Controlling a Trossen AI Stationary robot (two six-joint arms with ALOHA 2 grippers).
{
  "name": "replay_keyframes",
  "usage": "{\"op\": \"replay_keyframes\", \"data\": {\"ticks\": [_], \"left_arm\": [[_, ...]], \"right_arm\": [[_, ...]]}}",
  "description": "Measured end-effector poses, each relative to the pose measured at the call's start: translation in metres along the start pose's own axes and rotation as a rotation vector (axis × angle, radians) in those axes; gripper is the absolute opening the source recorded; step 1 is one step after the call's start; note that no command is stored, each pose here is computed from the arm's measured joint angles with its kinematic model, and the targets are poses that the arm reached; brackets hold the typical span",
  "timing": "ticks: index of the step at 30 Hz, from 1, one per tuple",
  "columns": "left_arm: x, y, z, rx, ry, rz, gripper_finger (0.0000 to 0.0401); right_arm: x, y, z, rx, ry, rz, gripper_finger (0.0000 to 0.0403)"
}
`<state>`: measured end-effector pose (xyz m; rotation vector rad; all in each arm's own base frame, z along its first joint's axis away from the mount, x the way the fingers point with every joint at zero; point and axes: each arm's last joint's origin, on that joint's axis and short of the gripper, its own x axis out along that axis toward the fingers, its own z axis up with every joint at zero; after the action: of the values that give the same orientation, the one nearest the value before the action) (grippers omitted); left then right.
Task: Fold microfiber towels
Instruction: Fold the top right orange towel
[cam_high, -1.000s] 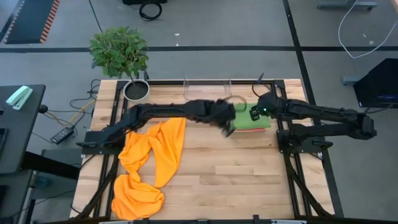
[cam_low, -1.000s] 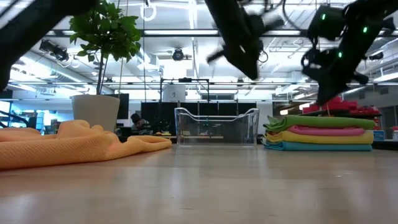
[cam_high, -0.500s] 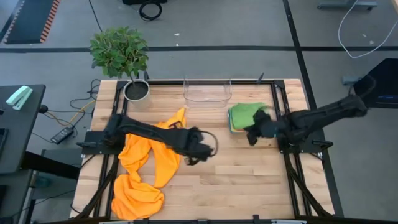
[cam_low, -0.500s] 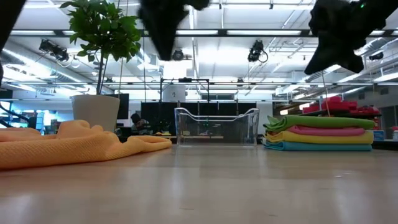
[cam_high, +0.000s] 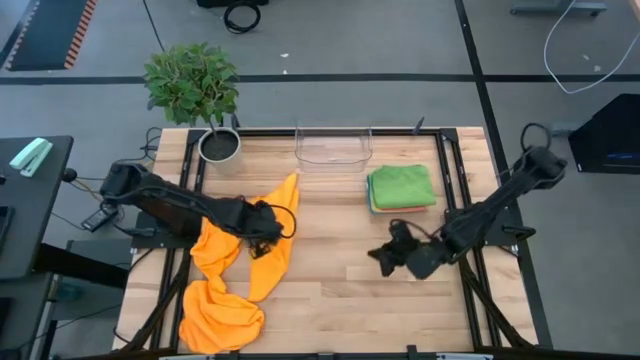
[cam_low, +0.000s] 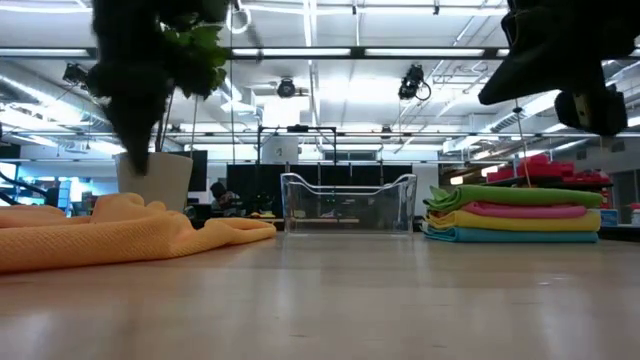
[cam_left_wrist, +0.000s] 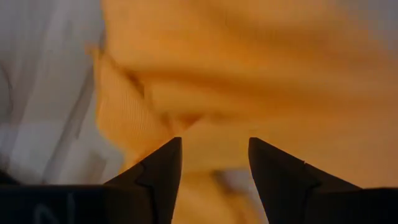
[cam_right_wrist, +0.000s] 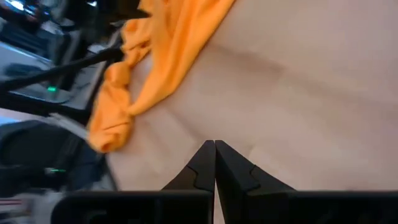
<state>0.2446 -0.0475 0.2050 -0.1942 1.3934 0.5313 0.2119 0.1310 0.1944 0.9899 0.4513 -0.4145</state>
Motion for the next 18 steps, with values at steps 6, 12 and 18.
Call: {"op": "replay_keyframes", "data": {"ticks": [6, 12, 18], "left_arm": [[0.04, 0.022, -0.012, 0.117, 0.06, -0.067, 0.0207], [0.042, 0.017, -0.002, 0.155, -0.026, -0.145, 0.0182], [0.01, 0.0, 0.019, 0.171, -0.167, -0.213, 0.003]], "right_arm": [[0.016, 0.015, -0.032, 0.087, 0.009, 0.058, 0.0016], [0.022, 0.038, -0.046, 0.045, 0.024, 0.029, 0.0017], [0.015, 0.05, -0.041, -0.048, 0.039, -0.053, 0.0017]]}}
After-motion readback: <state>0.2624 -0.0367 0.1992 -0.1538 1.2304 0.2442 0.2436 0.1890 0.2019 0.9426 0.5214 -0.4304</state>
